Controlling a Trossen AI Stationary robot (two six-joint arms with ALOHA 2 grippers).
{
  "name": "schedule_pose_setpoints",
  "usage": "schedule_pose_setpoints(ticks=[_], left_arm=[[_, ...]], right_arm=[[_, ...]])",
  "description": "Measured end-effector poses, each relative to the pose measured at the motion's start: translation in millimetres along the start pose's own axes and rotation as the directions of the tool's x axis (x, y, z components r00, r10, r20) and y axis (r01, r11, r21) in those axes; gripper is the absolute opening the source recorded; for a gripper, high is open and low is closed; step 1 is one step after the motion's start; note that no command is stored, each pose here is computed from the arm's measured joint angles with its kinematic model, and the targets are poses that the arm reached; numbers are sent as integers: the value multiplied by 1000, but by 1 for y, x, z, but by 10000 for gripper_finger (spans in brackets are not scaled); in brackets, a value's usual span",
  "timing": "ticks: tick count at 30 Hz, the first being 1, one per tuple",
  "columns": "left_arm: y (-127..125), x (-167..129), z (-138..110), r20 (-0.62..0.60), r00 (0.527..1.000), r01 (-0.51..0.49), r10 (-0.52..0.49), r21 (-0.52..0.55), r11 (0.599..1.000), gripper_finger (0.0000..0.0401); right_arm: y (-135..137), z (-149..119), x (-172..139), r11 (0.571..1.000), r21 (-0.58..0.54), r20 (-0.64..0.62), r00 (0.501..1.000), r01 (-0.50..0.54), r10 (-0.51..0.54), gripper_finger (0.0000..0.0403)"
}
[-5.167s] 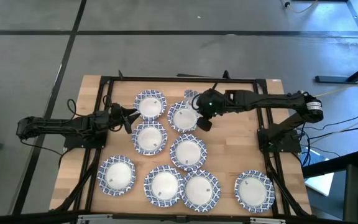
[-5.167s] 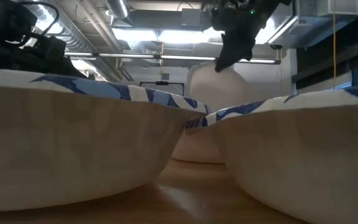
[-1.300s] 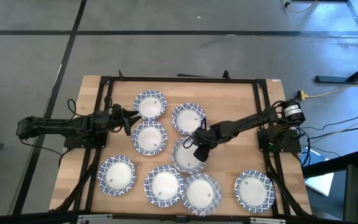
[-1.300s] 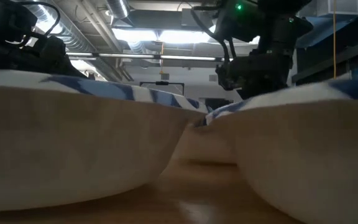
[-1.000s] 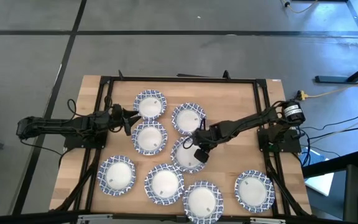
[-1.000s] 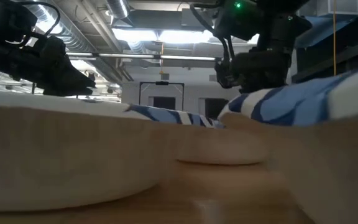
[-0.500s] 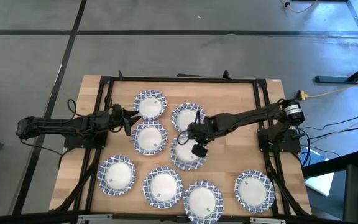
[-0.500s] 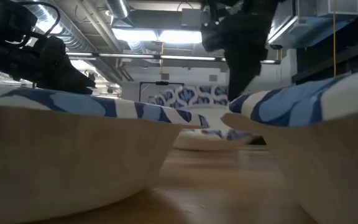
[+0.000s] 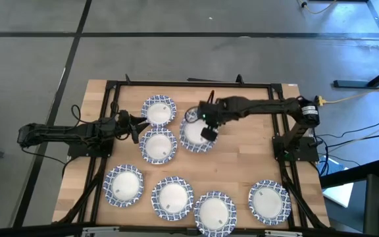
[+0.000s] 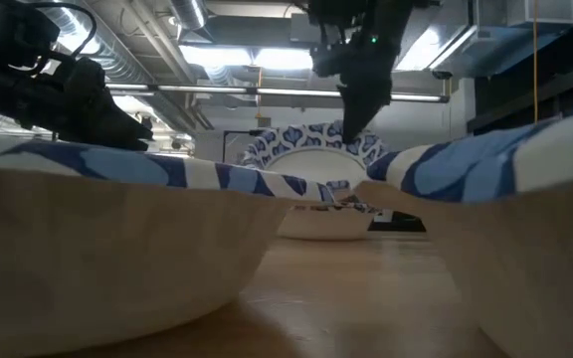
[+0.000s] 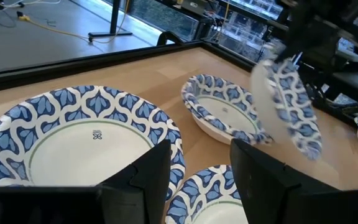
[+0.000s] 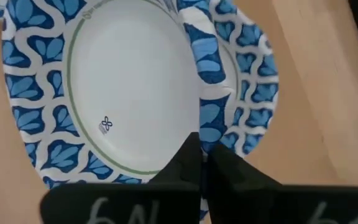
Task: Nest bowls inside each other
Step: Stack the blue patterned bowl on top of the other blue patterned bowl
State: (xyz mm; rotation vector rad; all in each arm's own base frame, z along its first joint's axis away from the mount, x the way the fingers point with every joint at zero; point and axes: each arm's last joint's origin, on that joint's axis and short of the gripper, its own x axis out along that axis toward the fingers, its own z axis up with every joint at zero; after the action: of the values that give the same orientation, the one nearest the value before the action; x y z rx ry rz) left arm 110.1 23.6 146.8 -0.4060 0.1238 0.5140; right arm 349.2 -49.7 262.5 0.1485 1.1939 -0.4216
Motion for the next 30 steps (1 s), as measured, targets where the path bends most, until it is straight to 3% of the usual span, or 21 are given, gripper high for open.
schedule_pose_setpoints(ticks=[9,21,30], left_arm=[[0,0,0,0,1000,0,0,7,1000,160],[0,0,0,2,1000,-7,7,9,1000,160],[0,0,0,2,1000,-7,7,11,1000,160]], right_arm=[[-33,6,6,998,31,-22,998,-58,59,4],[-55,21,-18,998,29,62,996,-59,57,4],[-75,19,-10,998,60,44,999,-34,31,4]])
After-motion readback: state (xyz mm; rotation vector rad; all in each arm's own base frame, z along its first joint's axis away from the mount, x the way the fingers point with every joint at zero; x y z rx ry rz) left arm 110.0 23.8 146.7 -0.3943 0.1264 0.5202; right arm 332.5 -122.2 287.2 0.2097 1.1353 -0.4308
